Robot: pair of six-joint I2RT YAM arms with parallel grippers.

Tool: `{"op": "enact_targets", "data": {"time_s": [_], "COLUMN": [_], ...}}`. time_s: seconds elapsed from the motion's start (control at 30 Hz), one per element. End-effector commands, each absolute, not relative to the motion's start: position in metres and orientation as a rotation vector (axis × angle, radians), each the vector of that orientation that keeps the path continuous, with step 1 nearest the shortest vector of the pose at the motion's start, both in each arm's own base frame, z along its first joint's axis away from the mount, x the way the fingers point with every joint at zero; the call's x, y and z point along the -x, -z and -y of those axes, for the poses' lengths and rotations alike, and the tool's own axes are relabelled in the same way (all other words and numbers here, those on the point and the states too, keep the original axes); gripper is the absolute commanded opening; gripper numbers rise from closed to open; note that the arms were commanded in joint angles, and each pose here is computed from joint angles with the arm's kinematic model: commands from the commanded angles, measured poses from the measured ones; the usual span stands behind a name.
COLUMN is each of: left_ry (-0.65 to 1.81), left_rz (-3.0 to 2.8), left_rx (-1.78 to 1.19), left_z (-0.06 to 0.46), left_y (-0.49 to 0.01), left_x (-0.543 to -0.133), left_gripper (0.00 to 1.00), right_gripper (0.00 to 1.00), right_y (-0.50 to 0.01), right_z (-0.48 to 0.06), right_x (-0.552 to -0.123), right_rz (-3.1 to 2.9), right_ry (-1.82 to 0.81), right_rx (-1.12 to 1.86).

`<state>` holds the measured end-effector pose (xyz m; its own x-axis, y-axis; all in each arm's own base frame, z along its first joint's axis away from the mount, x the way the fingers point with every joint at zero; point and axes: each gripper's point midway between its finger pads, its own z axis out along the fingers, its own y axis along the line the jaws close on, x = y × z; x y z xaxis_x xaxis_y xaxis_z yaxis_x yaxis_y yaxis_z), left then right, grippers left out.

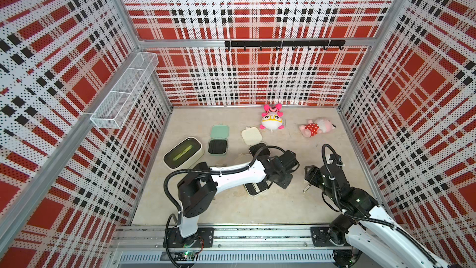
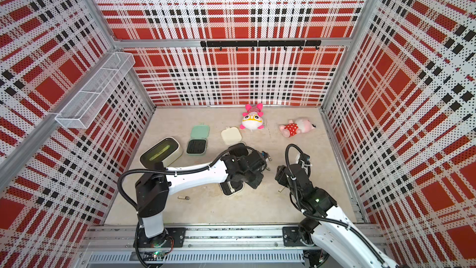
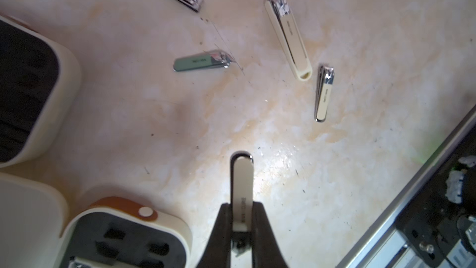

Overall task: Organize nail clipper sets
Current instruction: Place the nail clipper at the center of the board.

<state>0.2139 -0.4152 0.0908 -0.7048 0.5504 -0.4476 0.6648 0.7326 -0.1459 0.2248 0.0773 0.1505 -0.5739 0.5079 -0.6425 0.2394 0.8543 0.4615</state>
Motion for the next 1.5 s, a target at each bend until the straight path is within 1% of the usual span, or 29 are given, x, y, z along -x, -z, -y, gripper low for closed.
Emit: {"op": "enact_targets", "data": {"time_s": [0.0, 0.17, 0.3, 0.53, 0.57, 0.7, 0.8, 0.87, 0.93, 0.97, 1.13, 1.2, 1.23, 1.3, 1.47], "left_ry": [0.415, 0.362, 0.312, 0.293, 0.291, 0.293, 0.321, 0.370, 0.390, 0.391, 0.543, 0.603, 0.617, 0.672, 0.751], "left_rz": [-2.542, -2.579, -2.583, -2.597, -2.597, -2.571, -2.546, -2.533, -2.526, -2.526, -2.452, -2.394, -2.378, -2.327, -2.261], "left_rx": [-0.994, -1.021, -1.030, -1.046, -1.048, -1.031, -1.012, -1.008, -0.983, -0.961, -0.698, -0.553, -0.495, -0.351, 0.017], "left_z": [0.421, 0.417, 0.412, 0.408, 0.408, 0.407, 0.408, 0.410, 0.407, 0.402, 0.364, 0.341, 0.328, 0.300, 0.220], "left_y": [-0.077, -0.049, -0.038, -0.023, -0.023, -0.034, -0.049, -0.057, -0.065, -0.069, -0.124, -0.151, -0.157, -0.171, -0.164], "left_x": [-0.206, -0.195, -0.193, -0.189, -0.188, -0.191, -0.194, -0.194, -0.198, -0.202, -0.233, -0.251, -0.257, -0.268, -0.284], "left_gripper": [0.00, 0.00, 0.00, 0.00, 0.02, 0.28, 0.38, 0.41, 0.40, 0.37, 0.36, 0.32, 0.29, 0.29, 0.31], "right_gripper": [0.68, 0.68, 0.68, 0.68, 0.68, 0.69, 0.69, 0.70, 0.70, 0.70, 0.69, 0.67, 0.66, 0.64, 0.64], "right_y": [-0.139, -0.135, -0.135, -0.134, -0.134, -0.135, -0.136, -0.137, -0.138, -0.139, -0.131, -0.120, -0.114, -0.099, -0.081], "right_z": [-0.063, -0.065, -0.068, -0.070, -0.070, -0.071, -0.071, -0.072, -0.073, -0.074, -0.094, -0.112, -0.119, -0.146, -0.196], "right_x": [-0.214, -0.216, -0.218, -0.220, -0.220, -0.221, -0.221, -0.222, -0.225, -0.226, -0.240, -0.248, -0.252, -0.258, -0.267], "right_rz": [-2.228, -2.251, -2.260, -2.271, -2.271, -2.277, -2.284, -2.287, -2.292, -2.297, -2.348, -2.410, -2.432, -2.508, -2.596], "right_ry": [-0.336, -0.323, -0.321, -0.314, -0.316, -0.318, -0.308, -0.302, -0.296, -0.292, -0.318, -0.351, -0.358, -0.424, -0.424], "right_rx": [-0.586, -0.572, -0.559, -0.549, -0.550, -0.547, -0.547, -0.545, -0.541, -0.539, -0.472, -0.419, -0.398, -0.328, -0.165]}}
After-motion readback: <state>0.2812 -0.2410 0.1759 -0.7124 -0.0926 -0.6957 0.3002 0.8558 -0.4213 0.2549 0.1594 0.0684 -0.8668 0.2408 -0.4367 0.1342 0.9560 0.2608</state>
